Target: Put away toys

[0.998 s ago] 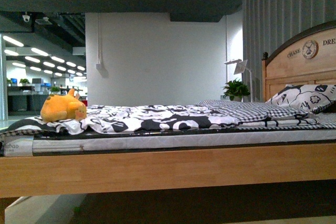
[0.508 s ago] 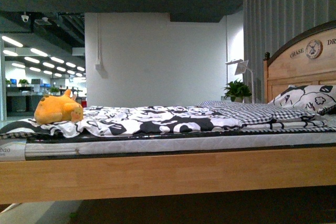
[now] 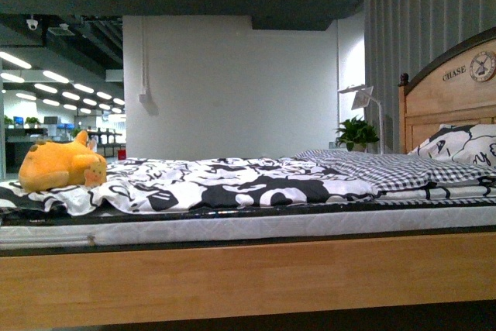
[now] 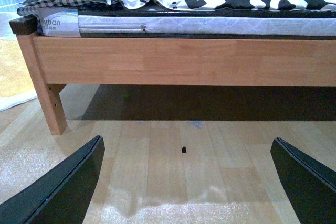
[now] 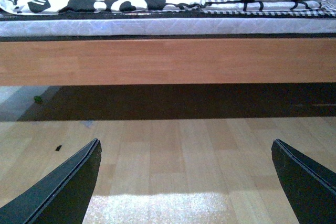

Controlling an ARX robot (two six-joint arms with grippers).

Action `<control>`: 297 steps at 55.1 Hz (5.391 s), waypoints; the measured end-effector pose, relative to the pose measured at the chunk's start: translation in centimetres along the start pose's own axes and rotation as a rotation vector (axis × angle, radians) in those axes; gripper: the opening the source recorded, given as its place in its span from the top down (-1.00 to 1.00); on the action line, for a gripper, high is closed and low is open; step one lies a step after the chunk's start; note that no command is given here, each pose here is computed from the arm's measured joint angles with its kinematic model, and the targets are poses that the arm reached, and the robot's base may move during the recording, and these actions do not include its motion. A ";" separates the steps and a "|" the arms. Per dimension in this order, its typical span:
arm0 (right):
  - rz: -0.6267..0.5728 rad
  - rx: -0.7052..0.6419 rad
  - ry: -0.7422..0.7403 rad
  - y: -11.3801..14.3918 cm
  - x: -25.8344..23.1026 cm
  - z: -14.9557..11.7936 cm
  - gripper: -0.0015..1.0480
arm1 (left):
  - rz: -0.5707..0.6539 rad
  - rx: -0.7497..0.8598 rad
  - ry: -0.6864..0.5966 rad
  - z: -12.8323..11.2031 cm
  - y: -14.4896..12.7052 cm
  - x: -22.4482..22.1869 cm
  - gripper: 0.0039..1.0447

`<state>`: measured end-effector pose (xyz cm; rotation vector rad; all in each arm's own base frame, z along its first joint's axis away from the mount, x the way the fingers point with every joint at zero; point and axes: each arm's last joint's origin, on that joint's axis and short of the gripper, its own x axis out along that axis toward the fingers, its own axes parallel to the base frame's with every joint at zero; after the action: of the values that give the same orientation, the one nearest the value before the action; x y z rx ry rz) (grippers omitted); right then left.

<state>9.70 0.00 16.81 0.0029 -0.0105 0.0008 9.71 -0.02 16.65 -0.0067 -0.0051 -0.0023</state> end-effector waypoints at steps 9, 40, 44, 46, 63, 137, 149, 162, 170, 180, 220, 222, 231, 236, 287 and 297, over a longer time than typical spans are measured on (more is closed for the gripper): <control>0.000 0.000 0.000 0.0 0.0 0.0 -0.87 | 0.000 0.000 0.000 0.0 0.0 0.0 -0.88; 0.000 0.000 0.000 0.0 0.0 0.0 -0.87 | 0.000 0.000 0.000 0.0 0.0 0.0 -0.88; 0.000 0.000 0.000 0.0 0.0 0.0 -0.87 | 0.000 0.000 0.000 0.0 0.0 0.0 -0.88; 0.000 0.000 0.000 0.0 0.0 0.0 -0.87 | 0.000 0.000 0.000 0.0 0.0 0.0 -0.88; 0.000 0.000 0.000 0.0 0.0 0.0 -0.87 | 0.001 0.000 0.000 0.0 0.0 0.0 -0.88; 0.000 0.000 0.003 0.0 0.0 0.0 -0.87 | 0.001 0.002 0.002 0.0 0.0 0.0 -0.88; 0.000 0.000 0.001 0.0 0.0 0.0 -0.87 | 0.000 0.002 0.002 0.0 0.0 0.0 -0.88; 0.000 0.000 0.002 0.0 0.0 0.0 -0.87 | 0.000 0.002 0.001 0.0 0.0 0.0 -0.88; 0.000 0.000 0.000 0.0 0.0 0.0 -0.87 | 0.000 0.002 -0.002 0.0 0.0 0.0 -0.88; 0.005 0.000 0.001 0.0 0.0 0.0 -0.87 | 0.006 0.002 0.000 0.0 0.0 0.0 -0.88; -0.126 0.209 0.016 -0.6 1.2 0.6 -0.87 | 0.002 0.003 -0.001 0.0 0.0 0.0 -0.88; -0.122 0.213 0.006 -0.6 1.4 0.9 -0.87 | 0.002 0.003 -0.001 0.0 0.0 0.0 -0.88; -0.082 0.214 -0.059 -0.8 3.1 3.4 -0.87 | 0.002 0.003 -0.001 0.0 0.0 0.0 -0.88; -0.056 0.209 -0.094 -0.9 4.4 4.6 -0.87 | 0.002 0.002 -0.001 0.0 0.0 0.0 -0.88; 0.158 0.201 -0.150 8.5 20.3 11.1 -0.87 | 0.002 0.003 -0.001 0.0 0.0 0.0 -0.88; 0.196 0.180 -0.154 11.1 21.3 11.4 -0.87 | 0.002 0.002 -0.001 0.0 0.0 0.0 -0.88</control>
<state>30.90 11.09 28.48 0.1818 -0.1644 0.1973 9.71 -0.02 16.65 -0.0044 -0.0063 -0.0008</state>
